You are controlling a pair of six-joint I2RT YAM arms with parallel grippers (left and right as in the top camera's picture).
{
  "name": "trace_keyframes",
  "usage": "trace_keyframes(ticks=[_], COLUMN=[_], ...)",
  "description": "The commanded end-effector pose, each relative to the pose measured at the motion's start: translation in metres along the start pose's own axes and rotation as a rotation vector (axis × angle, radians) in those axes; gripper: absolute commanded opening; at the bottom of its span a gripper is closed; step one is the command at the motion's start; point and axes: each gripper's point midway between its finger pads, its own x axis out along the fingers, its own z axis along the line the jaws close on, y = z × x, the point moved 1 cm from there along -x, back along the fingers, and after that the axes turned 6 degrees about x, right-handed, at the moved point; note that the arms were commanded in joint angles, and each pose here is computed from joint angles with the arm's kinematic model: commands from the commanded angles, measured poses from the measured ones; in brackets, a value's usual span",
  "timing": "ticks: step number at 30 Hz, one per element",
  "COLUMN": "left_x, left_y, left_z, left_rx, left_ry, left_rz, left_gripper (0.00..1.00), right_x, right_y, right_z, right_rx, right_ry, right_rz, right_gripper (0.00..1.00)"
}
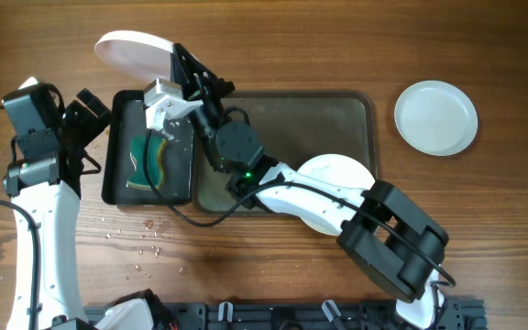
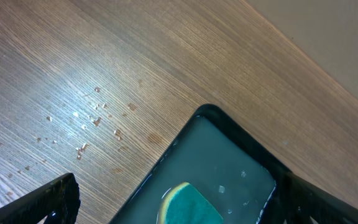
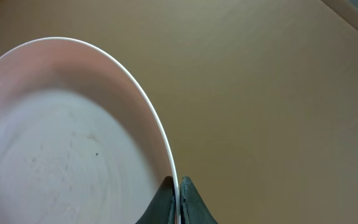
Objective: Clean dirty plates on tray and stack at the side
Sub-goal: 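Carry the plate right and stack it on the clean plate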
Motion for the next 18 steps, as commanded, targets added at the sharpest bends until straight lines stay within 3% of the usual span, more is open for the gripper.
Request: trace_keyframes(ticks=[1, 6, 15, 18], left_x=[-0.003, -0.003, -0.003, -0.003], left_y=[-0.006, -0.006, -0.006, -0.006], left_z=[-0.001, -0.001, -0.001, -0.001], left_rx=[-0.016, -0.016, -0.016, -0.016], left_ry=[0.011, 0.011, 0.011, 0.011], left_rz=[-0.015, -0.015, -0.015, -0.015], left_gripper=[1.0, 1.0, 1.0, 1.0], right_x=[0.002, 0.003, -0.026, -0.032], right_y=[-0.003, 0.016, 0.115, 0.119], right_z=[0.005, 0.017, 0.079, 0.088], right_rx=[0.094, 0.268, 0.79, 0.886], right_ry=[-0.01, -0.059, -0.216, -0.261], right_rz=[-0.007, 0.068, 0.561, 0.617], right_gripper=[0.04, 0.05, 0.04, 0.04])
